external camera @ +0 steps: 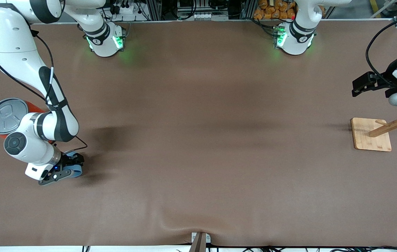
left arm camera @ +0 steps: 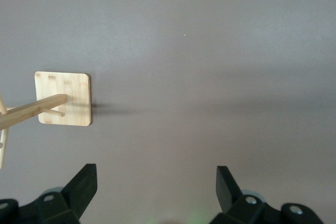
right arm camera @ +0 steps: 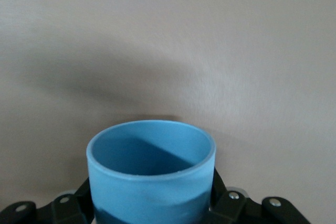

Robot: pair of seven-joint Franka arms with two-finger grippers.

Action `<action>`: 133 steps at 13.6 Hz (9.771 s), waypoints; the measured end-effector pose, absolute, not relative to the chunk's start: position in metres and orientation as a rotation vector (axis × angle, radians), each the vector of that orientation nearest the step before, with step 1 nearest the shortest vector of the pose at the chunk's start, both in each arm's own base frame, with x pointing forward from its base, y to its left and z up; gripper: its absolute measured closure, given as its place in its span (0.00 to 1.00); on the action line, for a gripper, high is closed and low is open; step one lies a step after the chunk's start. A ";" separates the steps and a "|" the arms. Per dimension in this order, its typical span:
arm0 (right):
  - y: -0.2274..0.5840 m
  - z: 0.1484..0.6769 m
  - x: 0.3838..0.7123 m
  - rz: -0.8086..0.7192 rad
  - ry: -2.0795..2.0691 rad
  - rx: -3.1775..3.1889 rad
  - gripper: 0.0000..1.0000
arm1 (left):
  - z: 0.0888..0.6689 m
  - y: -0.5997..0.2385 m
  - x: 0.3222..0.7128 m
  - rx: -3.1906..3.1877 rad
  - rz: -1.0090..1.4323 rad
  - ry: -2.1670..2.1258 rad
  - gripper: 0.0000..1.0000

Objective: Flip cup
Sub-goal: 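Lift the blue cup with the right gripper toward the table middle, then hold the blue cup with the right gripper while the left gripper approaches, then grasp the blue cup with the left gripper while the right gripper releases, then draw the right gripper back while the left gripper holds the cup, then rotate the blue cup upright with the left gripper and lower it, then open the left gripper and release the upright blue cup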

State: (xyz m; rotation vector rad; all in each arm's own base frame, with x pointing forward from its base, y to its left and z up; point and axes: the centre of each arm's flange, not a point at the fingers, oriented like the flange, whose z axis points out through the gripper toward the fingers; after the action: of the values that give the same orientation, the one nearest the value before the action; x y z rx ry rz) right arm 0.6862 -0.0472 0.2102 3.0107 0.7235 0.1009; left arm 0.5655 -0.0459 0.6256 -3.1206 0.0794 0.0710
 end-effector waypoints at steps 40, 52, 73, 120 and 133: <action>0.492 0.194 0.540 0.309 2.267 2.059 0.03 | 0.518 -0.039 0.613 -3.487 0.285 -0.143 0.00; 0.505 0.259 0.529 0.155 1.746 2.578 0.00 | 0.479 -0.051 0.627 -3.664 0.415 -0.260 0.00; 0.317 0.379 0.655 0.255 0.696 3.062 0.00 | 0.298 -0.297 0.621 -4.098 0.804 -0.719 0.00; -0.048 0.666 0.535 -0.067 -0.158 3.155 0.00 | 0.308 -0.049 0.642 -3.162 0.159 -0.414 0.95; -0.048 0.682 0.534 -0.011 -0.157 3.155 0.00 | 0.278 -0.080 0.618 -3.023 -0.114 -0.587 0.47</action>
State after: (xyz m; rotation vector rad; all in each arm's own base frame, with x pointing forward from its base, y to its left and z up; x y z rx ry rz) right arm 0.5337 -0.0479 0.6817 3.1548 -0.1566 -0.0108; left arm 0.6176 -0.0799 0.2782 -3.0232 -0.5871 -0.1144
